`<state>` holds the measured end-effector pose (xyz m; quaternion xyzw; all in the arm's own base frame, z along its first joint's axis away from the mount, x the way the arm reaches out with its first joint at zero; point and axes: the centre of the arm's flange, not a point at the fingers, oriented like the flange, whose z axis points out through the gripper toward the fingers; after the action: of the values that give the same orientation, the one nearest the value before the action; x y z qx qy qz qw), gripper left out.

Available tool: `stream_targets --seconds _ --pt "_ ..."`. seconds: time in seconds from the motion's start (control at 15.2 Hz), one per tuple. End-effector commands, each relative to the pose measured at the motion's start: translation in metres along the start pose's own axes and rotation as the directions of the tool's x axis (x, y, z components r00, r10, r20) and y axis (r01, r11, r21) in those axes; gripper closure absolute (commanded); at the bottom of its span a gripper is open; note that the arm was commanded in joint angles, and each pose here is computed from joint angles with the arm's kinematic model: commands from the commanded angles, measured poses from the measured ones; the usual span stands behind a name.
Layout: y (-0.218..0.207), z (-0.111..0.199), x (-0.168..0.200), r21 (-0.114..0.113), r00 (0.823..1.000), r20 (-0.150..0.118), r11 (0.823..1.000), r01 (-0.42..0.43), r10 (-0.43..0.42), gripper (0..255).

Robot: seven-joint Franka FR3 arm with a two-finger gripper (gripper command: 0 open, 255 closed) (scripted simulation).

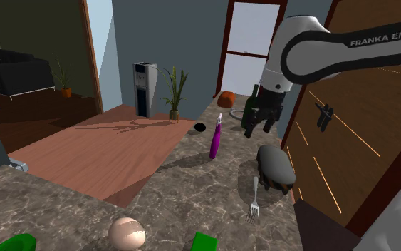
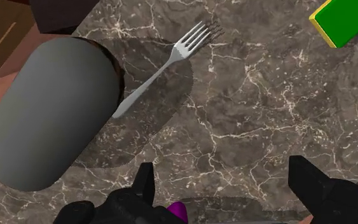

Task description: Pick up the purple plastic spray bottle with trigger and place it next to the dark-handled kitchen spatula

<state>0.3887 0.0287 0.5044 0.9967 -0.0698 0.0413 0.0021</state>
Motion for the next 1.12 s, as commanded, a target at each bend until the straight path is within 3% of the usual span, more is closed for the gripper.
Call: stream_targets --seconds 0.0,0.53,1.06 --pt "-0.004 0.019 0.018 -0.015 0.999 -0.023 0.999 -0.043 0.043 0" --pt "-0.016 0.09 0.087 -0.068 0.974 -0.106 0.976 -0.208 0.201 0" --pt "-0.013 0.156 0.161 -0.107 0.918 -0.195 0.922 -0.371 0.346 0"
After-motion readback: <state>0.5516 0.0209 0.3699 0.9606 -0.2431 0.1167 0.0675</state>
